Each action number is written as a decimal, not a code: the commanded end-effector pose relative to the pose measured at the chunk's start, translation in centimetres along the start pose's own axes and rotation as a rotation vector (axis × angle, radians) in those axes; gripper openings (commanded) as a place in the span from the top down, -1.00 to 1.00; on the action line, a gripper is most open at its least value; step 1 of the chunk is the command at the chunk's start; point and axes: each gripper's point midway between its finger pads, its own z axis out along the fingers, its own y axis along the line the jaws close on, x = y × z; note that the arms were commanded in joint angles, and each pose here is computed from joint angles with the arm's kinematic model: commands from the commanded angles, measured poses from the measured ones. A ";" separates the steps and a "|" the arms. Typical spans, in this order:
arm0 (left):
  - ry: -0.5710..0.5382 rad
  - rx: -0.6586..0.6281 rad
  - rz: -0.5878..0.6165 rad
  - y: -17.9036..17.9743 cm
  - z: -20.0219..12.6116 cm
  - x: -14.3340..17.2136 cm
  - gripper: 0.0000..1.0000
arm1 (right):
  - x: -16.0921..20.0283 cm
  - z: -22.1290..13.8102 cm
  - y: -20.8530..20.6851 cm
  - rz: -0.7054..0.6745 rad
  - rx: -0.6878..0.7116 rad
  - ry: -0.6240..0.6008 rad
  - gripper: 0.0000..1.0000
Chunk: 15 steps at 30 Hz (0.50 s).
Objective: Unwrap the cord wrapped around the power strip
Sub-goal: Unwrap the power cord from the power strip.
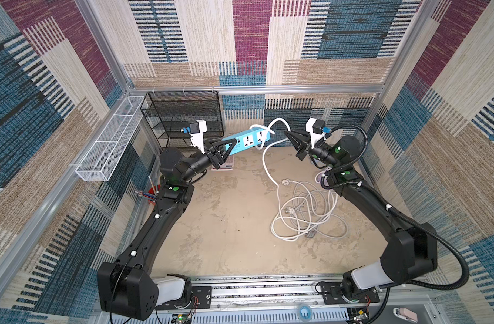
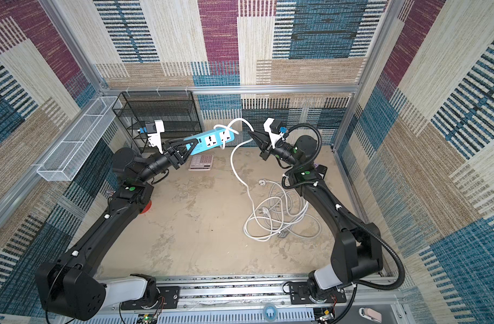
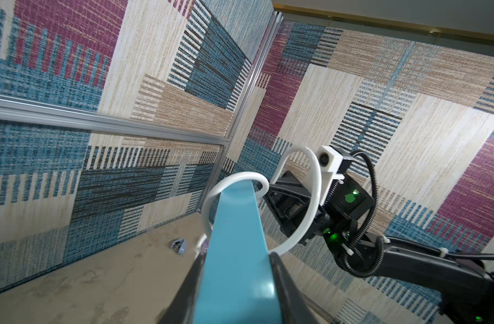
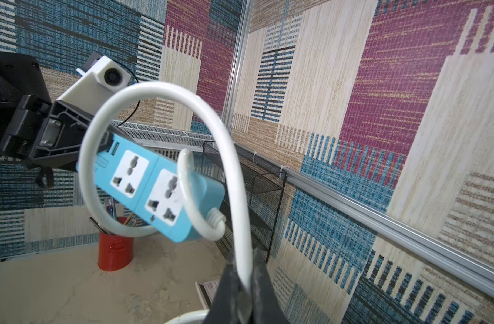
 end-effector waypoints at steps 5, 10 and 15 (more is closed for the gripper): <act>-0.020 -0.081 0.054 1.5 -0.4 -0.5 1.00 | -0.3 -1.4 7.8 -0.007 -0.187 0.059 1.00; -0.024 -0.088 0.055 1.7 -0.6 -0.7 1.00 | 1.7 -1.0 11.9 0.059 -0.300 0.124 1.00; -0.031 -0.083 0.062 1.3 -0.7 -1.0 1.00 | 6.1 -0.3 14.6 0.146 -0.375 0.211 1.00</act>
